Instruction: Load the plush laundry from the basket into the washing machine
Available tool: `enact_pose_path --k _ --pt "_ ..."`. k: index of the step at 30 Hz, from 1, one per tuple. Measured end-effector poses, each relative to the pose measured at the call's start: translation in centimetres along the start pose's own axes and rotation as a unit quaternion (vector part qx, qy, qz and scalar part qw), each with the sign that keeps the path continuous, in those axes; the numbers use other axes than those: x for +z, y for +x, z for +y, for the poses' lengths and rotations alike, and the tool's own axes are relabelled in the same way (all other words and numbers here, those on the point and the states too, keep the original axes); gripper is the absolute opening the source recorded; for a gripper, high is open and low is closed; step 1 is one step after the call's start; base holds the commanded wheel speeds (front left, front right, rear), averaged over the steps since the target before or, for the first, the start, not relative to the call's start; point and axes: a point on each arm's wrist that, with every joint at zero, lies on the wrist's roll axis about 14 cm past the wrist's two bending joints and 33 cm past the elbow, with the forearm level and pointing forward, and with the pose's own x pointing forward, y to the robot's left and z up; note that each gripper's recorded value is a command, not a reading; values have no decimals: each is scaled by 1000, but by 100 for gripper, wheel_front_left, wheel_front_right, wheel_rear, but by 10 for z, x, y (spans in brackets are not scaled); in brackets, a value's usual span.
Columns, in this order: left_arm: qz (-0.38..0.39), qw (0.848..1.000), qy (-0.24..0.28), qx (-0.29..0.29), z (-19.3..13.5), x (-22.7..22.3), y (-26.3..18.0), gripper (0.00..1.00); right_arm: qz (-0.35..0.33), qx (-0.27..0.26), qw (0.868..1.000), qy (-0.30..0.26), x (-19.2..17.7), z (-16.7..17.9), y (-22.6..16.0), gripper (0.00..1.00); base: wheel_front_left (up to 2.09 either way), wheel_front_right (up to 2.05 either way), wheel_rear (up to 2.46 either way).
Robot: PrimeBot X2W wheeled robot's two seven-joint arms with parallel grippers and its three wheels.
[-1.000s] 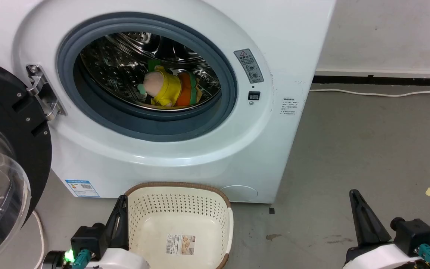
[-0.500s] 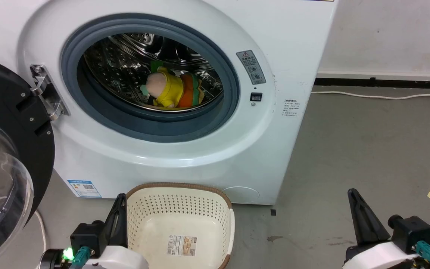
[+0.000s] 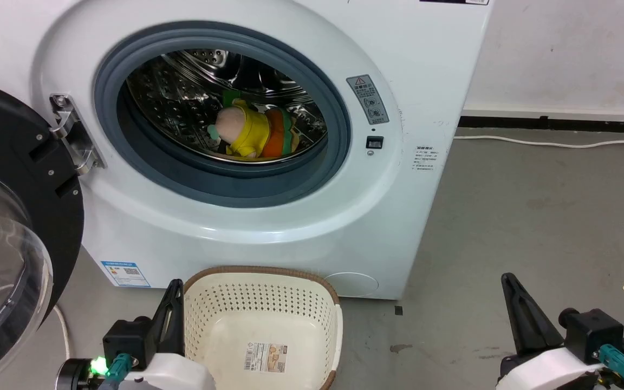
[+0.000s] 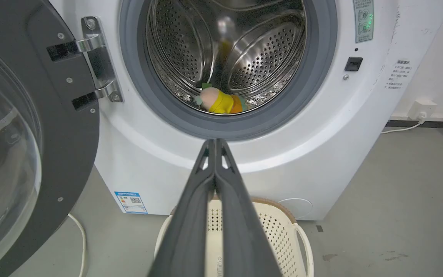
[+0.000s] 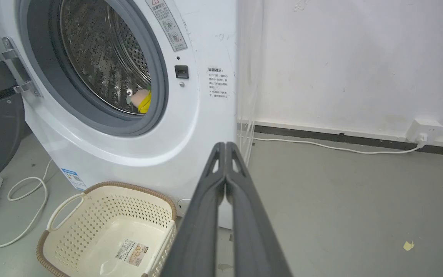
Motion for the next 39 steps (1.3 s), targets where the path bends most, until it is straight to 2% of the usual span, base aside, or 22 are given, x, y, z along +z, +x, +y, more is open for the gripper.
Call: enact_pose_path --k 39 --pt "6 1000 17 13 7 11 -3 0 12 14 999 -29 7 8 6 0 0 0 0"
